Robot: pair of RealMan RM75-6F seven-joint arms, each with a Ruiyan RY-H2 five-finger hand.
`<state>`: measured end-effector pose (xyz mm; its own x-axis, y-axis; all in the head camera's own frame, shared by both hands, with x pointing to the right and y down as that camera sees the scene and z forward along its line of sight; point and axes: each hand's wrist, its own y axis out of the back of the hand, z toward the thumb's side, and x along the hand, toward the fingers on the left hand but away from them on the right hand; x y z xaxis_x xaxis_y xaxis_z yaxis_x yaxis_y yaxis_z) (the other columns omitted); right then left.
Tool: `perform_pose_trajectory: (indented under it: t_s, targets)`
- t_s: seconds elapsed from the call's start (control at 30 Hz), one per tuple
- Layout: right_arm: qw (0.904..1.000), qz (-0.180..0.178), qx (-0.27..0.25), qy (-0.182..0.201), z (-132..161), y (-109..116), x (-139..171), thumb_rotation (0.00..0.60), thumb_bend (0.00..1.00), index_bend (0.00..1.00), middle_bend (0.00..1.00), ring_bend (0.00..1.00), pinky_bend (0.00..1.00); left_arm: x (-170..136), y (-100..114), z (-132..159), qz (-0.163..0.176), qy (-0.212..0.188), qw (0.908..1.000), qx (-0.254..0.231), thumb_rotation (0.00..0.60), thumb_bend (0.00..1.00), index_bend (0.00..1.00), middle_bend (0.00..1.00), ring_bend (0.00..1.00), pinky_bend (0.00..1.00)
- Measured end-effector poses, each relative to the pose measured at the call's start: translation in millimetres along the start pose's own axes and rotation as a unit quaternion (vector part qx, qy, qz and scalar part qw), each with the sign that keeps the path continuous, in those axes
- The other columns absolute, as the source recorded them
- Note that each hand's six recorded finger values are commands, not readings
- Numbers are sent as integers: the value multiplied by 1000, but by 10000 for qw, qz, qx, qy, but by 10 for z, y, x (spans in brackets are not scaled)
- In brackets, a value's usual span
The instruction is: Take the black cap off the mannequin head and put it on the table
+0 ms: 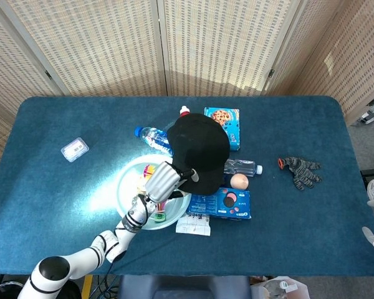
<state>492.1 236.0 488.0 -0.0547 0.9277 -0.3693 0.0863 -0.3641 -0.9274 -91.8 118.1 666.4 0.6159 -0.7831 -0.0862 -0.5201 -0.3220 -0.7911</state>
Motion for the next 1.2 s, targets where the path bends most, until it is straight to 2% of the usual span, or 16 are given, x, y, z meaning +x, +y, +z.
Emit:
perform_pose_trajectory:
  t_s: [0.4,0.67,0.83,1.2]
  targets:
    - [10000,-45,-21,23,-8,10,-3,600,239,345,293,224,303,230,197,88,-64,394,9953,-883,600,358,612,1000,1000,1000]
    - [10000,-74,-19,-11,-29,26,5,600,239,345,293,224,303,662,381,61,110,627,9958,-662,600,357,612,1000,1000,1000]
    - [9999,-101,-28,-44,-49,38,20,600,239,345,293,224,303,861,442,31,194,824,9934,-769,600,357,612,1000,1000,1000]
    - [9999,-119,-33,-26,-50,49,31,600,239,345,293,224,303,815,561,77,317,654,9948,-718,600,357,609,1000,1000,1000]
